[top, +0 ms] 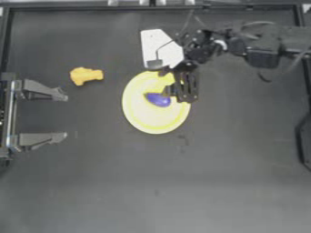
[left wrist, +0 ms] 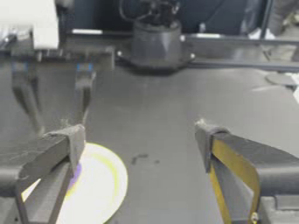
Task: Put purple eggplant on plate
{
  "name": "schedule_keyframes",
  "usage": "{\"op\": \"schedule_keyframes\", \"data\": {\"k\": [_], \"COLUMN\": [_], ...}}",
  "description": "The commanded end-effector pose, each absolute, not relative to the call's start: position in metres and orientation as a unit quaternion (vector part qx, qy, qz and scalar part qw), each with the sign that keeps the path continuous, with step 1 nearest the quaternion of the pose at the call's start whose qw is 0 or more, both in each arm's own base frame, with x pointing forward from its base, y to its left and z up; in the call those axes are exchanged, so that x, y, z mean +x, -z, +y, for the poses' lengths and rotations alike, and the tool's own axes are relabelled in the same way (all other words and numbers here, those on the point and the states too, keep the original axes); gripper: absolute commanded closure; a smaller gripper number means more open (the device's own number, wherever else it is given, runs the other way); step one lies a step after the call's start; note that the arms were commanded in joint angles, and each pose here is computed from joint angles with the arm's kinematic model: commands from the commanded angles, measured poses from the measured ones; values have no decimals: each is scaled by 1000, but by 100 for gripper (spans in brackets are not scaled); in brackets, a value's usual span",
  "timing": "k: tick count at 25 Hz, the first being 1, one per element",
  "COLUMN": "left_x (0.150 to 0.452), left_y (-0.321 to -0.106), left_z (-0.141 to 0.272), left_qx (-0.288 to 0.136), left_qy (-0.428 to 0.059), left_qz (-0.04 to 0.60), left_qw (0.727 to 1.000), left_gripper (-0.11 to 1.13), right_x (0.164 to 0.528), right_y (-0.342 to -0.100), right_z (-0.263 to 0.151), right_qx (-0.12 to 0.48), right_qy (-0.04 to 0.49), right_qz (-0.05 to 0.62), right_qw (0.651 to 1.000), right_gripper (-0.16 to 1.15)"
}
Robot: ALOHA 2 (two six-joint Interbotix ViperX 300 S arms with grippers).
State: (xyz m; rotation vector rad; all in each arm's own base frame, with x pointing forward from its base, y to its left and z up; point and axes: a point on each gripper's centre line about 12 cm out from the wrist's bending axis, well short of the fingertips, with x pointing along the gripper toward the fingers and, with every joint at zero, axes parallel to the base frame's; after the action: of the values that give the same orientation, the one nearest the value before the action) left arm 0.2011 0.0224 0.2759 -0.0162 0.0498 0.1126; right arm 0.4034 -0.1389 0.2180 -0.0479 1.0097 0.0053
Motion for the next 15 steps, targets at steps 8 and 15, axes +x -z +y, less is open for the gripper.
{"op": "schedule_keyframes", "data": {"k": [8,15], "left_x": [203,203], "left_y": [-279,-279], "left_z": [24,24], "left_qx": [-7,-3], "left_qy": [-59,-59], "left_qz": [24,24], "left_qw": [998,998], "left_gripper": [-1,-1], "right_x": [369,342], "right_y": [-257,-266], "right_z": [-110,-90], "right_qx": [-7,-9], "right_qy": [31,52], "right_qz": [373,306], "right_qw": [927,951], "right_gripper": [11,11]}}
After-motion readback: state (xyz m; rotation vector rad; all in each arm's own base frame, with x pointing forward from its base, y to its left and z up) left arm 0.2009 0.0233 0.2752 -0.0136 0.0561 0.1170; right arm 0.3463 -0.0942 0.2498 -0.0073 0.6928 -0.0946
